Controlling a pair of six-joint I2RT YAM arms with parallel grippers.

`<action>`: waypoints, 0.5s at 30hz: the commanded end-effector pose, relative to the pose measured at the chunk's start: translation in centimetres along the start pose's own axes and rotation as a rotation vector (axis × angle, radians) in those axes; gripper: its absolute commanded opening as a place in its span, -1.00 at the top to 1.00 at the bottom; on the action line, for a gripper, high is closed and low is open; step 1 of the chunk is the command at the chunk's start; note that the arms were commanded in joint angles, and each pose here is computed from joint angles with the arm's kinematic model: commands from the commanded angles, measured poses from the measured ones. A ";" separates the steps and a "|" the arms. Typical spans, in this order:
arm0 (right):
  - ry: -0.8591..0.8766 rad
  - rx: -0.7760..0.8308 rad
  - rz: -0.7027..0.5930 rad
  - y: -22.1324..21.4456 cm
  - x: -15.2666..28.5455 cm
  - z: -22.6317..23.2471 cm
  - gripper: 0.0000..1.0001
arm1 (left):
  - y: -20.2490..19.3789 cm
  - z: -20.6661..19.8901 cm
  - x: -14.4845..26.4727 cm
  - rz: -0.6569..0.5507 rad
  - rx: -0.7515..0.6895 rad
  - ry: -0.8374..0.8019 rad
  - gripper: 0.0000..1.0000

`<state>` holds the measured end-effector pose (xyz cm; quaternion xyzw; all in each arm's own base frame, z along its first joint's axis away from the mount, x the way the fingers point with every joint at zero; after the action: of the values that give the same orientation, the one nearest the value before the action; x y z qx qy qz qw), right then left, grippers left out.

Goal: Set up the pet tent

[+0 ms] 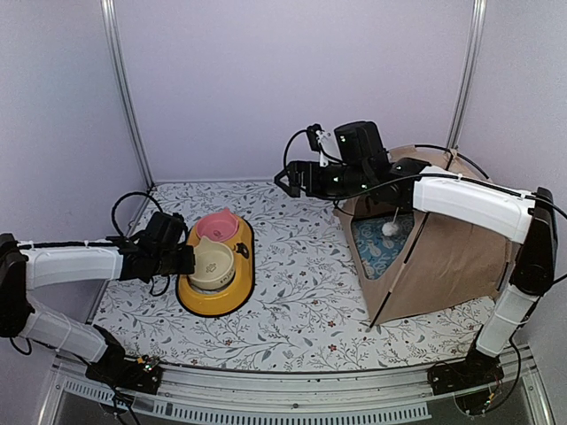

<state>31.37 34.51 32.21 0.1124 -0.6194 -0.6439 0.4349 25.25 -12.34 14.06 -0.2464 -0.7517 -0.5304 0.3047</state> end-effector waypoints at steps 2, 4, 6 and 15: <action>-0.005 0.004 -0.030 0.4 1.6 0.2 -0.98 | -0.1 -0.7 0.5 -0.001 -0.033 0.017 1.00; 0.004 0.002 -0.017 -0.1 1.5 0.3 -0.98 | -0.3 -0.4 0.9 0.011 -0.026 0.024 1.00; 0.008 0.002 -0.013 -0.3 1.4 0.4 -0.98 | -0.4 -0.4 1.1 0.018 -0.019 0.021 1.00; 0.018 0.001 -0.009 -0.8 1.6 0.7 -0.98 | -1.6 0.1 1.1 0.054 -0.008 0.010 1.00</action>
<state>30.50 34.06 30.99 0.1028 -0.6213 -0.6366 0.4451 23.97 -12.35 13.90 -0.2526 -0.7389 -0.5336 0.3248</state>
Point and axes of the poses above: each gripper's point midway between its finger pads, its own x axis back along the fingers, its own z axis along the line the jaws close on, y = z × x, the point moved 8 cm from there along x, back along the fingers, and after that the axes turned 14 degrees about x, right-handed, at the moved point
